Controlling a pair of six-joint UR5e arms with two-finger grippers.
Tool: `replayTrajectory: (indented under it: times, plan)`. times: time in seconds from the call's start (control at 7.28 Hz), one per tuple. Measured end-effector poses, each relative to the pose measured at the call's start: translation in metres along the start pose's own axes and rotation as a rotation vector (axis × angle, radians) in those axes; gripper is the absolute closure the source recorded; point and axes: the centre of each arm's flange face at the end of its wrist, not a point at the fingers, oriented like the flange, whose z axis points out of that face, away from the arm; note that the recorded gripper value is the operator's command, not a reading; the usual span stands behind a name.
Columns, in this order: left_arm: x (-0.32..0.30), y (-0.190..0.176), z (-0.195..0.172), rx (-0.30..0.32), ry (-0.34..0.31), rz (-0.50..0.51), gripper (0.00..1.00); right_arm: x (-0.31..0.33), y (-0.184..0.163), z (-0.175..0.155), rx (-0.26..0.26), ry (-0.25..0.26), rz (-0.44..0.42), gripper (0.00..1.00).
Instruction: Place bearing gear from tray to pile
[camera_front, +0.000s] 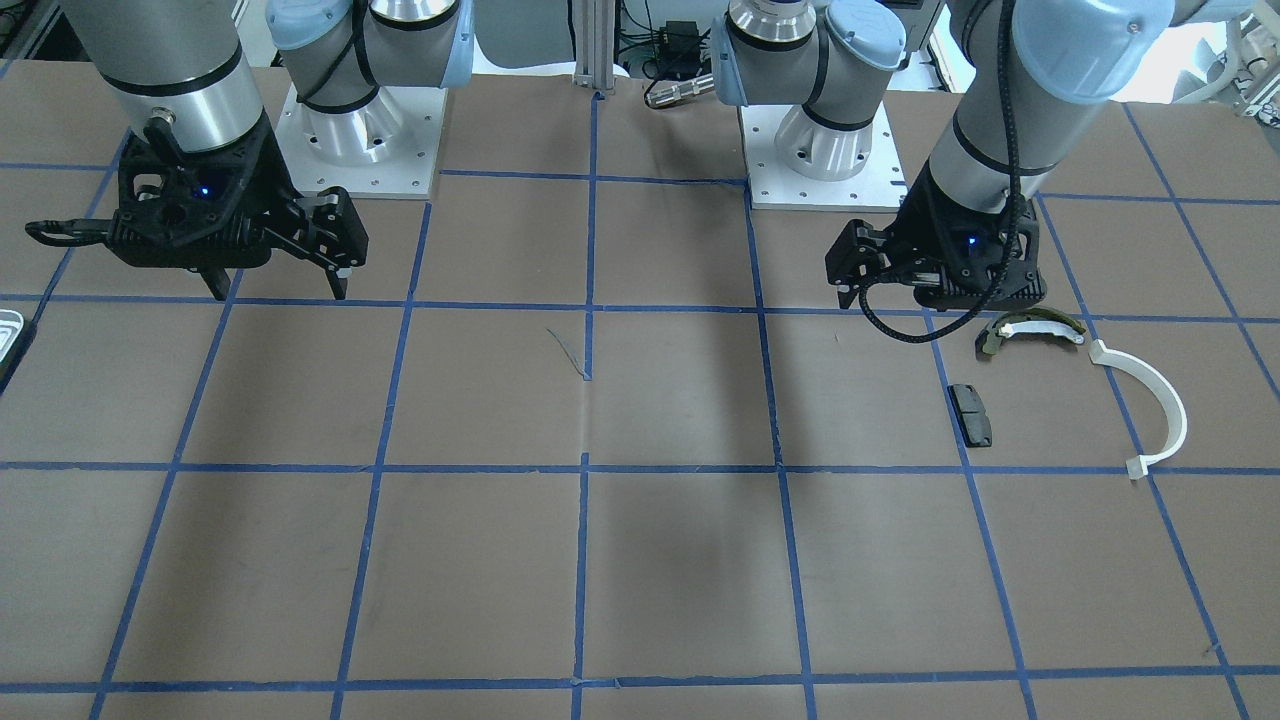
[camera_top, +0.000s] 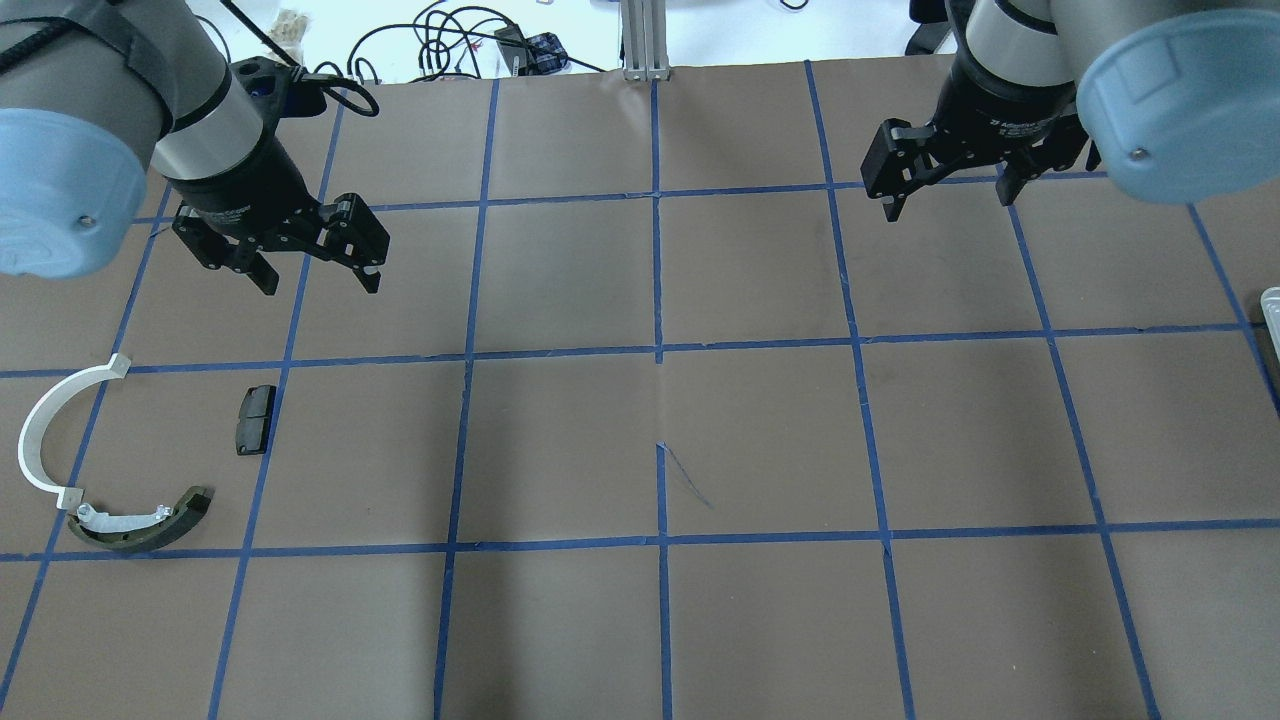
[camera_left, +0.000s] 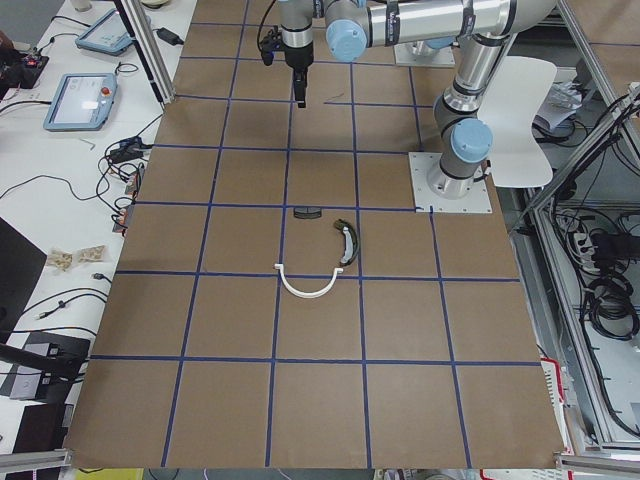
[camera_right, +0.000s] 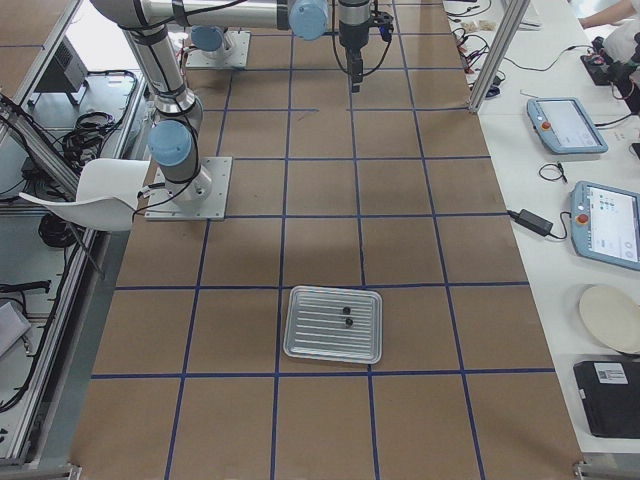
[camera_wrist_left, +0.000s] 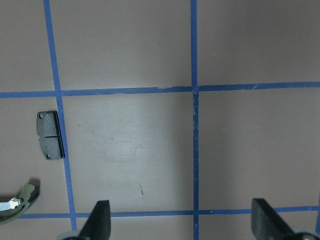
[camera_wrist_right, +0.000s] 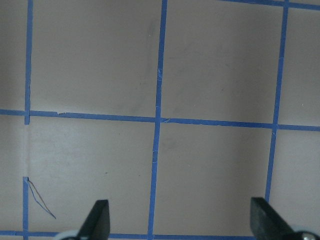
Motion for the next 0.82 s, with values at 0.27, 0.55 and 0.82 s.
replayTrajectory:
  times: [0.27, 0.55, 0.82]
  plan:
    - [0.0, 0.001, -0.001, 0.002, -0.005, 0.002, 0.0, 0.001, -0.006, -0.005, 0.029, -0.015, 0.006, 0.0]
    - [-0.001, 0.001, -0.002, 0.004, -0.006, 0.003, 0.0, 0.007, -0.017, -0.025, 0.118, -0.01, 0.019, 0.0]
    - [0.0, 0.001, -0.002, 0.005, -0.006, 0.002, 0.0, 0.054, -0.026, -0.024, 0.124, -0.004, 0.017, 0.0]
